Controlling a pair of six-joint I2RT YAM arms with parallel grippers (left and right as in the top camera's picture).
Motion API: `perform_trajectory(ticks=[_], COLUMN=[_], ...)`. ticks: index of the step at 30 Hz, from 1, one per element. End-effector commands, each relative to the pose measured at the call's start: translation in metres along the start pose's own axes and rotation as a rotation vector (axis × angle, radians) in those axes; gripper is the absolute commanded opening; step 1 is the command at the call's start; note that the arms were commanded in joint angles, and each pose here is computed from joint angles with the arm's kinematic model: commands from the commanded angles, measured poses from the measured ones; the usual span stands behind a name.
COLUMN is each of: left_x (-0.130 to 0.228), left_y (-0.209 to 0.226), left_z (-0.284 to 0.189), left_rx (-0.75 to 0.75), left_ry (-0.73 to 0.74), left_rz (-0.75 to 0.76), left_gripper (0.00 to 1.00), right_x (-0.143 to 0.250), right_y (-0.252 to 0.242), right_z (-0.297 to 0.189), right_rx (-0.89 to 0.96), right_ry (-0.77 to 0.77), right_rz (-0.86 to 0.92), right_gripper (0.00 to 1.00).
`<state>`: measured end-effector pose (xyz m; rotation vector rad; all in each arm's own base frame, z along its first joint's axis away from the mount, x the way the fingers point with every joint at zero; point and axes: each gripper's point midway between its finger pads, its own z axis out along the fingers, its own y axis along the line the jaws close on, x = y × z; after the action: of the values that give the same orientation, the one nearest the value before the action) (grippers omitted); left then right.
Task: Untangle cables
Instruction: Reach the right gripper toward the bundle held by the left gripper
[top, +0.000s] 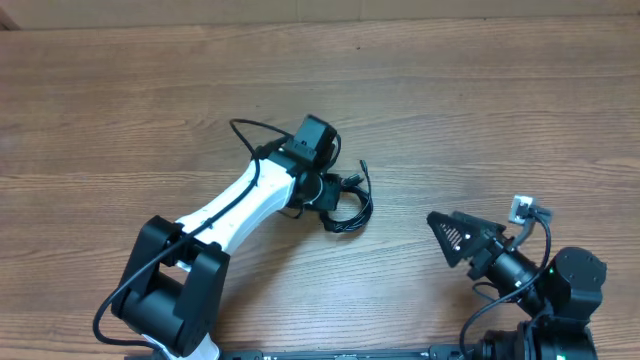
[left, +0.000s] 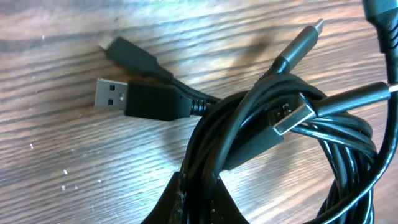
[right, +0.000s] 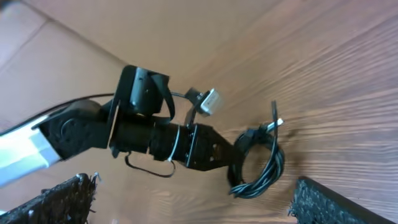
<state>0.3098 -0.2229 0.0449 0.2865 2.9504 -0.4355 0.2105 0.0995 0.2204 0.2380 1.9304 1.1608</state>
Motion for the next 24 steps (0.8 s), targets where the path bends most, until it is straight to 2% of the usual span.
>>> perform_trajectory(ticks=[1, 3, 8, 12, 16, 18, 20, 22, 24], left_x=[-0.023, -0.027, -0.04, -0.042, -0.044, -0.043, -0.042, -0.04, -0.039], left_y=[-0.022, -0.025, -0.036, -0.062, -0.064, -0.066, -0.067, -0.071, -0.074], left_z=[-0.025, -0.034, -0.058, -0.073, -0.074, -0.074, -0.074, -0.074, -0.075], left_rx=[0.079, 0.081, 0.091, 0.213, 0.223, 0.223, 0.227, 0.25, 0.269], left_ry=[-0.039, -0.04, -0.057, -0.043, -0.05, -0.052, -0.05, -0.04, -0.035], left_rz=[0.015, 0.015, 0.023, 0.038, 0.045, 0.076, 0.09, 0.091, 0.098], left_gripper=[0.04, 0.04, 0.04, 0.04, 0.04, 0.04, 0.04, 0.04, 0.04], right_x=[-0.004, 0.004, 0.016, 0.025, 0.028, 0.029, 0.036, 0.042, 0.039], right_y=[-0.004, -0.018, -0.039, -0.049, -0.045, -0.044, -0.049, -0.051, -0.043], right_z=[0.001, 0.004, 0.011, 0.021, 0.035, 0.049, 0.069, 0.085, 0.105], right_rx=[0.03, 0.086, 0.161, 0.197, 0.18, 0.181, 0.225, 0.239, 0.177], right_ry=[-0.007, 0.018, 0.079, 0.139, 0.183, 0.192, 0.196, 0.21, 0.214], right_rz=[0.197, 0.347, 0.457, 0.548, 0.52, 0.494, 0.531, 0.554, 0.509], right_gripper=[1.0, 1.0, 1.0, 0.99, 0.93, 0.86, 0.79, 0.77, 0.68])
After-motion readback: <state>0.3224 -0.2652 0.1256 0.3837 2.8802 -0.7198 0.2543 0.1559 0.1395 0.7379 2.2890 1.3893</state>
